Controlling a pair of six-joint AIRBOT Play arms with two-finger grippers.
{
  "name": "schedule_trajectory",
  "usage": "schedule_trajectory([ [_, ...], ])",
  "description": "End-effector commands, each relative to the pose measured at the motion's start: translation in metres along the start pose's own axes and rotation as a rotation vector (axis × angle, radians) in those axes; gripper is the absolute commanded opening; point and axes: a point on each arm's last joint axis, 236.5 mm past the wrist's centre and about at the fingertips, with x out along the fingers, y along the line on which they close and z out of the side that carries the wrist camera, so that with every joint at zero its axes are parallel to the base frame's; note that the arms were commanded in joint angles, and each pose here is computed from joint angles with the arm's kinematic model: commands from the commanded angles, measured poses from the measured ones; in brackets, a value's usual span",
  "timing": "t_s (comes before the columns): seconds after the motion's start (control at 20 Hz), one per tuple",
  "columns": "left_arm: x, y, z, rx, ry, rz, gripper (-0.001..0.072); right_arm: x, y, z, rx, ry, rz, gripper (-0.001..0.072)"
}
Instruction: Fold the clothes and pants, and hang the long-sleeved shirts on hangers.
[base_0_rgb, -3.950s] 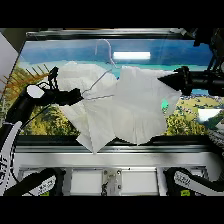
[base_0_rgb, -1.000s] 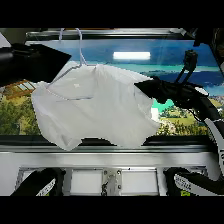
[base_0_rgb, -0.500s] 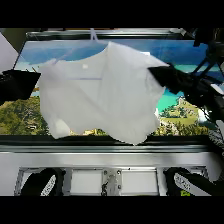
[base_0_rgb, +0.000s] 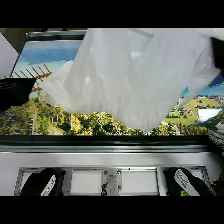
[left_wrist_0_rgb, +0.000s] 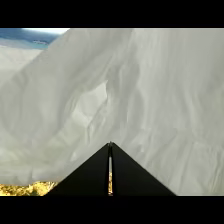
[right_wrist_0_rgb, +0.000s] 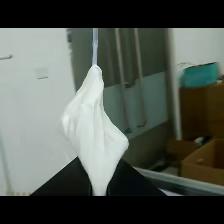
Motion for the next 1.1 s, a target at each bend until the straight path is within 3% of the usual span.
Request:
schedule_trajectory([
  [0.0,0.034,-0.022,-0.019,0.028,0.098,-0.078,0.0014,-0.033,-0.033,0.049,-0.124,-0.074,-0.236,0.0007],
  [0.25,0.089,-0.055,-0.032,0.056,0.158,-0.164,0.0014,-0.082,-0.068,0.116,-0.289,-0.163,-0.545,0.0007],
  [0.7,0.134,-0.08,0.001,0.149,0.168,-0.198,0.0014,-0.189,-0.11,0.228,-0.652,-0.208,-1.195,0.0008],
  [1.05,0.145,-0.078,-0.001,0.172,0.187,-0.193,0.0014,-0.219,-0.102,0.284,-0.827,-0.256,-1.393,0.0007],
])
